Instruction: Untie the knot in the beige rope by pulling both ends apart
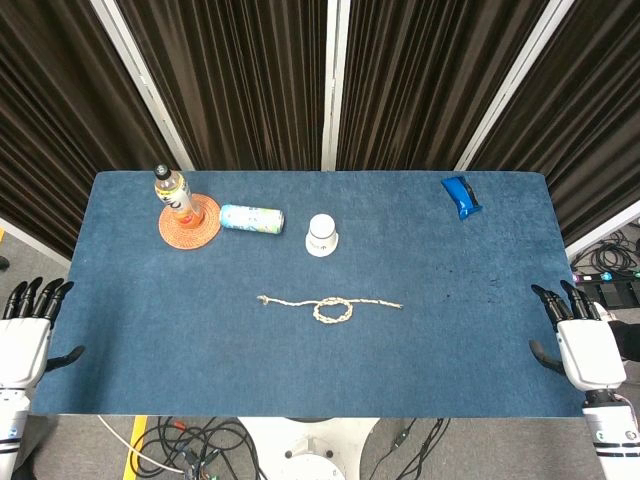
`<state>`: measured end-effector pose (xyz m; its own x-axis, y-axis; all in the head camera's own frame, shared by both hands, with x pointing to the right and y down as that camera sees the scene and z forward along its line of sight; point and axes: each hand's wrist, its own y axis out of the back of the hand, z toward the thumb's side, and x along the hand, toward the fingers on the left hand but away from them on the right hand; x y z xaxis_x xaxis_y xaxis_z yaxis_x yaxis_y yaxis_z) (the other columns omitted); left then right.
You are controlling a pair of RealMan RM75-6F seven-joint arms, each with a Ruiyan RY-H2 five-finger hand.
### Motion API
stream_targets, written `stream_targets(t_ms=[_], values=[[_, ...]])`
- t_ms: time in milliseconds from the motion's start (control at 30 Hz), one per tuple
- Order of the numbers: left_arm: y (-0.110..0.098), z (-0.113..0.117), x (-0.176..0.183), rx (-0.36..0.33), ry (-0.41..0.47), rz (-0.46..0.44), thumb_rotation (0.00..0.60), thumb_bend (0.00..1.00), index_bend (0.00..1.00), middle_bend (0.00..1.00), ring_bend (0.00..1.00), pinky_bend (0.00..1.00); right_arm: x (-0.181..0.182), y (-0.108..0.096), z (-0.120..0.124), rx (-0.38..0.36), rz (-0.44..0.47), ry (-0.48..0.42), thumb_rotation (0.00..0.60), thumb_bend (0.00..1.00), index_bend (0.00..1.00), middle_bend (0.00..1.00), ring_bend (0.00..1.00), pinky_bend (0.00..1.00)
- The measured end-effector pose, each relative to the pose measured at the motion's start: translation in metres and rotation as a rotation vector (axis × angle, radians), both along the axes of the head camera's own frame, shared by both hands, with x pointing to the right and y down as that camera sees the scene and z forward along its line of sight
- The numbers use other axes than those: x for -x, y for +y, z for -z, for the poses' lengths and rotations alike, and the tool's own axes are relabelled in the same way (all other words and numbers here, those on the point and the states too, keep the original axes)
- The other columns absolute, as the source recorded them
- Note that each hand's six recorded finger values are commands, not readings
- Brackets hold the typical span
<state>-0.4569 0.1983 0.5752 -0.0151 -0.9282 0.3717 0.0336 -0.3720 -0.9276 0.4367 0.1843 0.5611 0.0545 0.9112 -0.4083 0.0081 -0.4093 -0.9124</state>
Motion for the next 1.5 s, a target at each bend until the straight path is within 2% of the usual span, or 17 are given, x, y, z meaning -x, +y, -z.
stream_targets(t_ms=[367, 533, 767, 933, 1067, 1233, 1500], values=[[0.001, 0.000, 0.000, -0.008, 0.004, -0.002, 0.600, 0.00, 0.13, 0.10, 0.01, 0.02, 0.016, -0.002, -0.006, 0.024, 0.047, -0.035, 0.600, 0.23, 0.13, 0.22, 0.00, 0.13], [-0.002, -0.001, 0.000, -0.011, 0.008, -0.011, 0.600, 0.00, 0.13, 0.10, 0.01, 0.02, 0.042, -0.012, -0.021, 0.076, 0.124, -0.077, 0.600, 0.23, 0.22, 0.25, 0.03, 0.13], [-0.004, 0.000, 0.003, -0.019, 0.011, -0.012, 0.600, 0.00, 0.13, 0.10, 0.01, 0.02, 0.111, -0.046, -0.065, 0.169, 0.279, -0.144, 0.600, 0.24, 0.35, 0.30, 0.06, 0.16], [-0.003, -0.003, 0.006, -0.013, 0.013, -0.008, 0.600, 0.00, 0.13, 0.10, 0.01, 0.02, 0.156, -0.070, -0.098, 0.189, 0.327, -0.174, 0.600, 0.27, 0.43, 0.32, 0.08, 0.17], [-0.004, -0.005, 0.008, -0.008, 0.015, -0.003, 0.600, 0.00, 0.13, 0.10, 0.01, 0.02, 0.186, -0.085, -0.124, 0.193, 0.344, -0.167, 0.600, 0.28, 0.44, 0.32, 0.08, 0.17], [-0.004, -0.008, 0.011, 0.001, 0.017, 0.002, 0.600, 0.00, 0.13, 0.10, 0.00, 0.02, 0.211, -0.091, -0.146, 0.197, 0.366, -0.137, 0.600, 0.28, 0.45, 0.31, 0.08, 0.16], [-0.003, -0.011, 0.014, 0.009, 0.025, 0.010, 0.600, 0.00, 0.13, 0.10, 0.01, 0.02, 0.235, -0.082, -0.174, 0.219, 0.396, -0.101, 0.600, 0.29, 0.45, 0.30, 0.07, 0.08]])
